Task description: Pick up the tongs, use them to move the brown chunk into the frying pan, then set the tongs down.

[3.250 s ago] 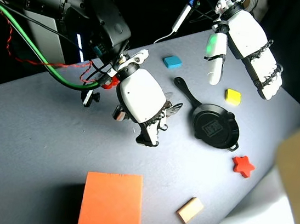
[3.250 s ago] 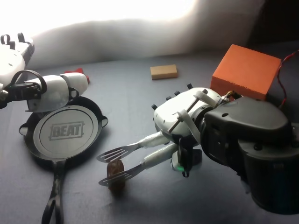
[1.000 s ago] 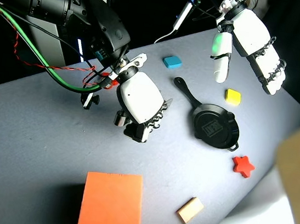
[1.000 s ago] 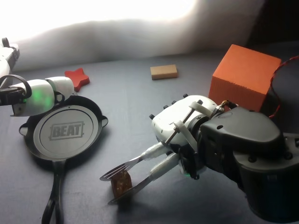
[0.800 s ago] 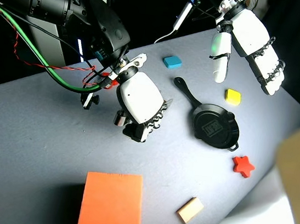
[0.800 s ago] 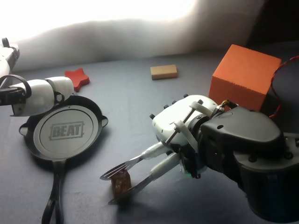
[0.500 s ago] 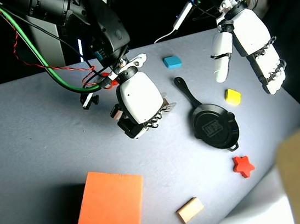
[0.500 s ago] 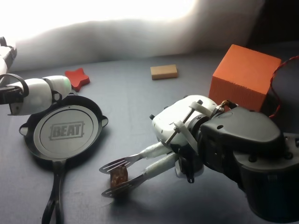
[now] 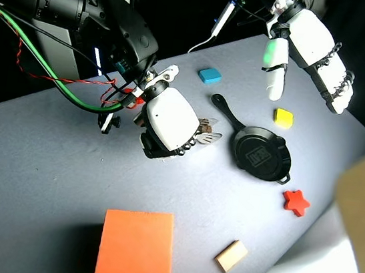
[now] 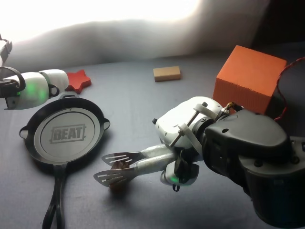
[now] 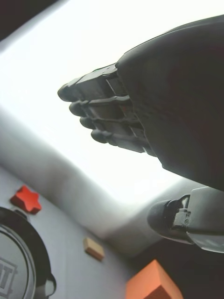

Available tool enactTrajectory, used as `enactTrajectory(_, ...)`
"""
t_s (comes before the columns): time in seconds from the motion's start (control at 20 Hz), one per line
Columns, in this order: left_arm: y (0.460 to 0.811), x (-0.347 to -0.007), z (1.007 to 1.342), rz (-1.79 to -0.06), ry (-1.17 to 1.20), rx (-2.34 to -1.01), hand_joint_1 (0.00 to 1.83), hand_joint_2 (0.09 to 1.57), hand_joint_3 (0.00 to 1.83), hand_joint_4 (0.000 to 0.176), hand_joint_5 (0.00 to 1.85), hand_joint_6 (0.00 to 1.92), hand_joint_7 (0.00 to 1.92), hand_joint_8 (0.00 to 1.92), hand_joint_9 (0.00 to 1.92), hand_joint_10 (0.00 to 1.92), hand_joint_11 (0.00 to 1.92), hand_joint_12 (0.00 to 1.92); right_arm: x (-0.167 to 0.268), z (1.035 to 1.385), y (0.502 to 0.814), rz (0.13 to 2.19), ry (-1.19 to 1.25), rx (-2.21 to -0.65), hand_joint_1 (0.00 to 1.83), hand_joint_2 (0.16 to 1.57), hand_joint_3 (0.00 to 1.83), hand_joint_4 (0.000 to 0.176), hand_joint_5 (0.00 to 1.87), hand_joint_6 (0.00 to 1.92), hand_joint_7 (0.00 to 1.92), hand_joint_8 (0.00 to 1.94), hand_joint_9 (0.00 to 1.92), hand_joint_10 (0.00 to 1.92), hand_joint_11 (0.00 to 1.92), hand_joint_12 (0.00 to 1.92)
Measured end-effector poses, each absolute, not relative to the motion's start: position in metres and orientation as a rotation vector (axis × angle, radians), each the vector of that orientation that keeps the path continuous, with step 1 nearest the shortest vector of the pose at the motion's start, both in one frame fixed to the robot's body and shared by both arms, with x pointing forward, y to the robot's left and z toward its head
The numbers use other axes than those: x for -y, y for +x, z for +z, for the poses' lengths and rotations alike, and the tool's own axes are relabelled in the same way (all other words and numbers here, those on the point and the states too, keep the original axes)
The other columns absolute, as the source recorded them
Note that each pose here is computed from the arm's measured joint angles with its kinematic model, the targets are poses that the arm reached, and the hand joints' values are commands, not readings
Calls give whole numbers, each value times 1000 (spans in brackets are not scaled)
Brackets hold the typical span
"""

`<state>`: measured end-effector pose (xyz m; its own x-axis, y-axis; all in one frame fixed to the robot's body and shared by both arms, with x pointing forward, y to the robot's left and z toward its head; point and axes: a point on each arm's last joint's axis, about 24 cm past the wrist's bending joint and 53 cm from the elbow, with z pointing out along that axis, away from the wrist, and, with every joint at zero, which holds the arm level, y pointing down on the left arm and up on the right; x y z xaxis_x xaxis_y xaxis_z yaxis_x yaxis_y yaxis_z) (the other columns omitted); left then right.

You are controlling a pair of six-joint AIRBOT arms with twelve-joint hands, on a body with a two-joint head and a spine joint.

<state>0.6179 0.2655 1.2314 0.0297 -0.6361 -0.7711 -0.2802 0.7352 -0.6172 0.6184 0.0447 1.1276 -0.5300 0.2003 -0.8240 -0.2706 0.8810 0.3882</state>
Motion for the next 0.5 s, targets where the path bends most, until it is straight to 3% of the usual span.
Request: enactTrajectory(0.5,619,-275,1235,-301,-778,-1544,0,1127,1,0,0,0,0,0,0,0,0,0,-39,1146,625,586,-42,-2017,847,1435,6,176,1364,1921,1627,1941,1749,1921,1767,1921)
